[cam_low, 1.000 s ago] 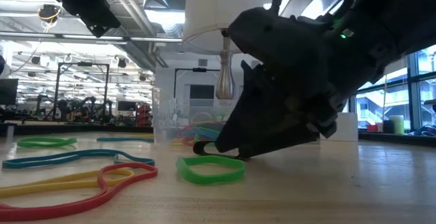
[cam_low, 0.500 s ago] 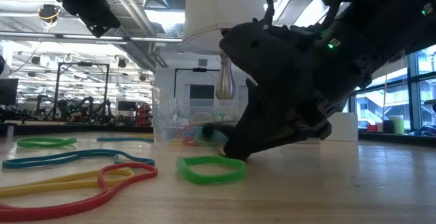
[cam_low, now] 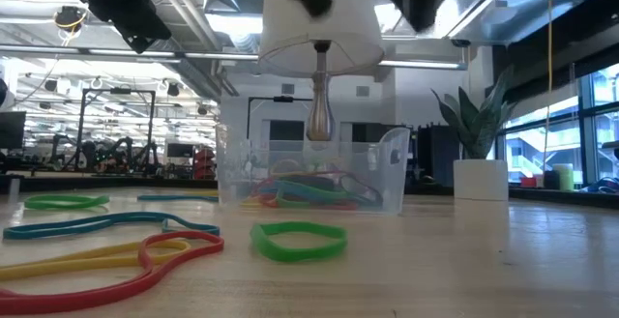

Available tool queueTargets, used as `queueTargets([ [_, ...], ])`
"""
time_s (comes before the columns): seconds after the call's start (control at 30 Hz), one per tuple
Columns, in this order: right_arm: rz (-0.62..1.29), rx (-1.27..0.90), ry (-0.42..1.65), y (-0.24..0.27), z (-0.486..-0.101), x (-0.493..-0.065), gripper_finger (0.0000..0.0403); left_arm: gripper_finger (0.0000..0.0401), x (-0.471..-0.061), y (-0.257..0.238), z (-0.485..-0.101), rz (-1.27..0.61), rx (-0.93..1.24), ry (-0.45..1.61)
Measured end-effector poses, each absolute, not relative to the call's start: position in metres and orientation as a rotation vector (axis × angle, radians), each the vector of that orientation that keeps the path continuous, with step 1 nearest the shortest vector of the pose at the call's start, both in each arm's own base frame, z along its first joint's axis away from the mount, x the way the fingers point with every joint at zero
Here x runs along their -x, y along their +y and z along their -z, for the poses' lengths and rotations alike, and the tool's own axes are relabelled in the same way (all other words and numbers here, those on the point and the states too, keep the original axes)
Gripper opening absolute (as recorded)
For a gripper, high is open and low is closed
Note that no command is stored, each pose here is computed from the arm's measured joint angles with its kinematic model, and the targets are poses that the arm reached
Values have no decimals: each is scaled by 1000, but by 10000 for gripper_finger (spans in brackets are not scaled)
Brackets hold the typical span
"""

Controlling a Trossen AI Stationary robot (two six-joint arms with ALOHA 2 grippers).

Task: Pick and place rubber bands into bin
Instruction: Put the right black rubber band into the container

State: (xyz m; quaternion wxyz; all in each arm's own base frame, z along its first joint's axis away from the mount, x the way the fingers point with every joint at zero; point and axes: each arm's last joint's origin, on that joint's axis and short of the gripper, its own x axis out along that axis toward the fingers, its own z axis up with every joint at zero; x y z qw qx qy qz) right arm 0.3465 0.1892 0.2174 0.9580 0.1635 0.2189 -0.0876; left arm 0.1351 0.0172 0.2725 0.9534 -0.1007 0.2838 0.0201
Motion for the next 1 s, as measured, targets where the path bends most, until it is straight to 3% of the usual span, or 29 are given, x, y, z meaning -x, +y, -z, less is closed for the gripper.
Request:
queueTargets([
  [0.13, 267, -257, 458, 159, -246, -349, 2, 6, -135, 17, -272, -41, 193, 576],
  [0.33, 347, -362, 656, 104, -263, -364, 2, 6, -135, 17, -272, -40, 188, 582],
  [0.63, 376, -480, 869, 39, -225, -397, 1, 6, -134, 17, -270, -40, 191, 602],
  [1.0, 354, -458, 1109, 32, -183, -411, 23, 6, -133, 17, -268, -39, 197, 636],
])
